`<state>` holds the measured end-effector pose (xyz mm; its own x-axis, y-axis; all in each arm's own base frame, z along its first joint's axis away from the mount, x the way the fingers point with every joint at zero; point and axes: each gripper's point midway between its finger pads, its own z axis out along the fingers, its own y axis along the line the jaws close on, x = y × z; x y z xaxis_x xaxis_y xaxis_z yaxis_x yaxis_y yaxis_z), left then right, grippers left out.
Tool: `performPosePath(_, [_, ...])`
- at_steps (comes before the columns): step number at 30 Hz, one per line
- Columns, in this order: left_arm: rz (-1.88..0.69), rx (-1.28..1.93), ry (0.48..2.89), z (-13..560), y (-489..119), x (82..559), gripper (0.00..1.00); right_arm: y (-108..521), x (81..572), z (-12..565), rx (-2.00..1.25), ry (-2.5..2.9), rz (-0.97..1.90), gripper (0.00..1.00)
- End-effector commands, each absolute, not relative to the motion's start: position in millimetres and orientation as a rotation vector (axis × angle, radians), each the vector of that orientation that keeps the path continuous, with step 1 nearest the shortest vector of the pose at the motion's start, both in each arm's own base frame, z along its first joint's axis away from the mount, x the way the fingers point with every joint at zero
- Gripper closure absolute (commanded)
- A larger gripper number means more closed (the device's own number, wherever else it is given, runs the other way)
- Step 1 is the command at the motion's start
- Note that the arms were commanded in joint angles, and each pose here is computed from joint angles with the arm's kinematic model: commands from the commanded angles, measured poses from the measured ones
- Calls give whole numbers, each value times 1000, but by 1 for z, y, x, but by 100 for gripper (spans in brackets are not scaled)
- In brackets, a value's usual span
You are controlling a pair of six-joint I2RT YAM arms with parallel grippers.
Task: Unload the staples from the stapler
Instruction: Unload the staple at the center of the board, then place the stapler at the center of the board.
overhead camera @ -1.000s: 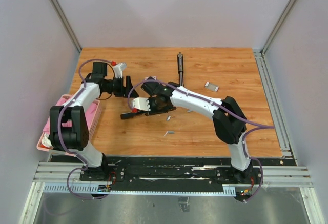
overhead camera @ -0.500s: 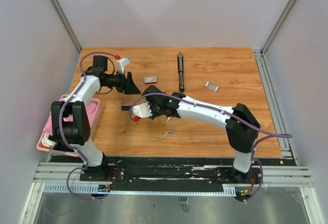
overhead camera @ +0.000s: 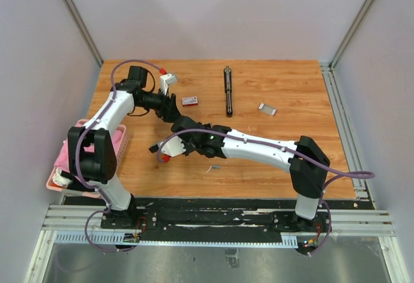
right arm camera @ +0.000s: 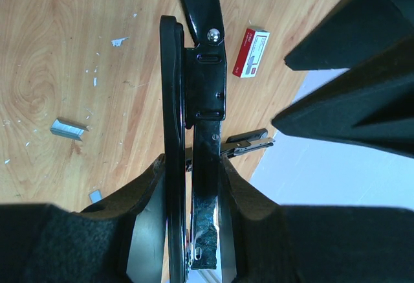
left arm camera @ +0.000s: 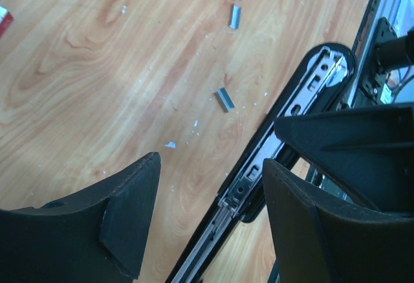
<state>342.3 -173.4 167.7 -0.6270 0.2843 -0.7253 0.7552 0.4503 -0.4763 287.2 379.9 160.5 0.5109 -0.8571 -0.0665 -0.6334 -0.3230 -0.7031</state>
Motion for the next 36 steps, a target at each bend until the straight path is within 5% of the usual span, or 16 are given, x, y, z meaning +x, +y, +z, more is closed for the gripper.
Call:
performPosePath(1, [-1195, 950, 2152, 161, -173, 319, 32, 383, 287, 204, -1949, 1162, -452, 93])
performPosePath(13, [-1373, 1021, 2143, 152, -176, 284, 37, 377, 283, 213, -1929, 1147, -436, 93])
performPosePath(36, [-1515, 1026, 2101, 158, -189, 271, 73, 381, 284, 210, -1920, 1158, -413, 93])
